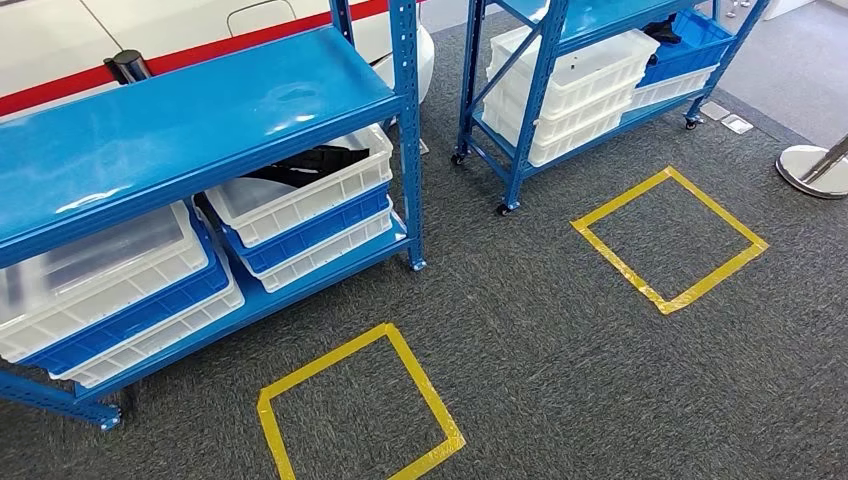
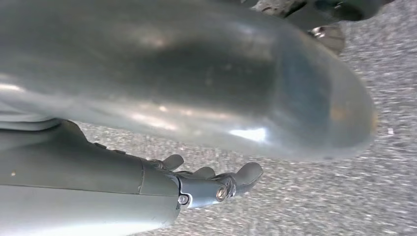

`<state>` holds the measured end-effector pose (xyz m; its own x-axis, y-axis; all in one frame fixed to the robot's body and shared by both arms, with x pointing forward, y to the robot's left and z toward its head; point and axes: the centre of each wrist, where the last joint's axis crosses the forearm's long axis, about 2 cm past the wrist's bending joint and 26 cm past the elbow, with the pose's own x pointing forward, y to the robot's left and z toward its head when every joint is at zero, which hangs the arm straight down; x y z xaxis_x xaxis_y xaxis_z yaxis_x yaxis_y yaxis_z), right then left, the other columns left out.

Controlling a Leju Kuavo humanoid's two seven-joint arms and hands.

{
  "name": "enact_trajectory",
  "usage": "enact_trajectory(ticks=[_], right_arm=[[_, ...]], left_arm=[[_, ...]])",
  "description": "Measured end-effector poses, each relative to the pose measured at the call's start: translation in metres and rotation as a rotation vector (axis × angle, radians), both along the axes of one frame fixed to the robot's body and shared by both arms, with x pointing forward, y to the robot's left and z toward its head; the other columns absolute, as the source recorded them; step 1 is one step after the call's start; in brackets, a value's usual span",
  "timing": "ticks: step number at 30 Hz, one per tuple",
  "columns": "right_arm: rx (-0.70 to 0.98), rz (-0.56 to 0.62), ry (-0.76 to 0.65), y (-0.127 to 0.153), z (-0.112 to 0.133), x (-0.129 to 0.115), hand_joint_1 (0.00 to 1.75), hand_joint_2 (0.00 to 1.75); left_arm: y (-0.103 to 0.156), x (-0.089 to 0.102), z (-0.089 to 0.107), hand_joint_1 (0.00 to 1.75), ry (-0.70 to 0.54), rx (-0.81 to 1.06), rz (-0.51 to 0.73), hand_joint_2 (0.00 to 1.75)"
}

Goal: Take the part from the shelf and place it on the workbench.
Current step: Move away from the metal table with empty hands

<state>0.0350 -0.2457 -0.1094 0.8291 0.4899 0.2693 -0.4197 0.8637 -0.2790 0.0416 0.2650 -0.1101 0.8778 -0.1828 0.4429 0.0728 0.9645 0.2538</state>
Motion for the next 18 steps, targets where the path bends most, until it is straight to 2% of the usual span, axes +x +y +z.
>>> enact_trajectory(ticks=[18], right_arm=[[0.001, 0.004, -0.002, 0.0015, 0.0002, 0.0003, 0.0, 0.0]], left_arm=[[0.001, 0.0, 0.0, 0.0, -0.001, 0.005, 0.002, 0.0]])
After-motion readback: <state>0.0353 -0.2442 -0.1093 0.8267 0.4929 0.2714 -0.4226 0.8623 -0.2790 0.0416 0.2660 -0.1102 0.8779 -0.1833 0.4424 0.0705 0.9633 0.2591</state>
